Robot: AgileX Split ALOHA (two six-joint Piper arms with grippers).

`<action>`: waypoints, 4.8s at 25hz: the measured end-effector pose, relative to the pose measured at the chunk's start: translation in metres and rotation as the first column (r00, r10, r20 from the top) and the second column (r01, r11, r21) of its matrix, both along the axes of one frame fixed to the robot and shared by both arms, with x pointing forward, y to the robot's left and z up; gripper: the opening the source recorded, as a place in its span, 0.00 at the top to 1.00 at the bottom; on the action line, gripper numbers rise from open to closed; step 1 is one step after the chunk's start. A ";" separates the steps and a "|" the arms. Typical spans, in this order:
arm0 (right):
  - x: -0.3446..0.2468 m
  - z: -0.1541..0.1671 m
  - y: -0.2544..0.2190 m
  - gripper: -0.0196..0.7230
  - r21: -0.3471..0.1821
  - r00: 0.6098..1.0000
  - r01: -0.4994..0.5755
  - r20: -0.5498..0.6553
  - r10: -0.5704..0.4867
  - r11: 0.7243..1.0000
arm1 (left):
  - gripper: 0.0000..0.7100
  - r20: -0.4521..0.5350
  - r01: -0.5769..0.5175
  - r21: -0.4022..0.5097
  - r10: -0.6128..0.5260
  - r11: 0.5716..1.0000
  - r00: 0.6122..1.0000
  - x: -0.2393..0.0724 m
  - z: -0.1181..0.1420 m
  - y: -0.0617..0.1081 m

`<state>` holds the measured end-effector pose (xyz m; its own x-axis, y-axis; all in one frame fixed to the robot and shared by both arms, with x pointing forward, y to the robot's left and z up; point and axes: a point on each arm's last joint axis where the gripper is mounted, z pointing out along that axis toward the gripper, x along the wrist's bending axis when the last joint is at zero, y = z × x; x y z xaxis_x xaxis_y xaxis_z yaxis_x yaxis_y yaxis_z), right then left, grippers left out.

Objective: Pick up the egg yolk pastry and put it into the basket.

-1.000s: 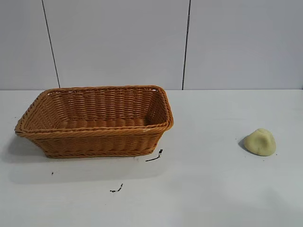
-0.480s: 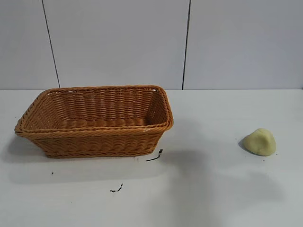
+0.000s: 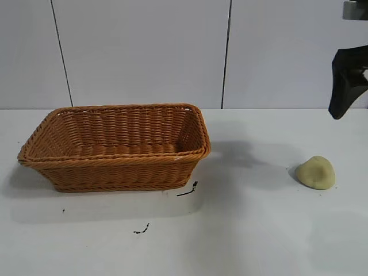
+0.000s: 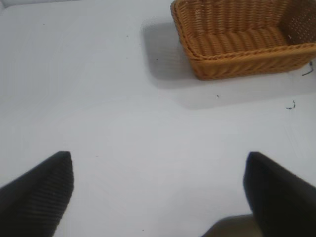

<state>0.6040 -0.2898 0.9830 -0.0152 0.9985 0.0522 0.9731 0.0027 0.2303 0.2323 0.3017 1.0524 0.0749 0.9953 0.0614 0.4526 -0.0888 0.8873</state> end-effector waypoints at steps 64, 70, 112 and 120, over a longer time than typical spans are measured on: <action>0.072 0.087 0.121 0.86 -0.048 0.941 -0.247 0.225 0.251 0.968 | 0.02 0.000 0.000 0.000 0.000 1.000 1.000 0.000 0.000 0.000; 0.059 0.063 0.216 0.86 -0.041 0.875 -0.423 0.242 0.420 0.905 | 0.02 0.000 0.000 0.000 0.000 1.000 1.000 0.000 0.000 0.000; 0.135 0.042 0.171 0.04 -0.042 0.919 -0.268 0.289 0.269 0.962 | 0.02 0.000 0.000 0.000 0.000 1.000 1.000 0.000 0.000 0.000; 0.160 0.040 0.051 0.04 -0.052 0.967 -0.050 0.248 0.061 0.997 | 0.02 0.000 0.000 0.000 0.000 1.000 1.000 0.000 0.000 0.000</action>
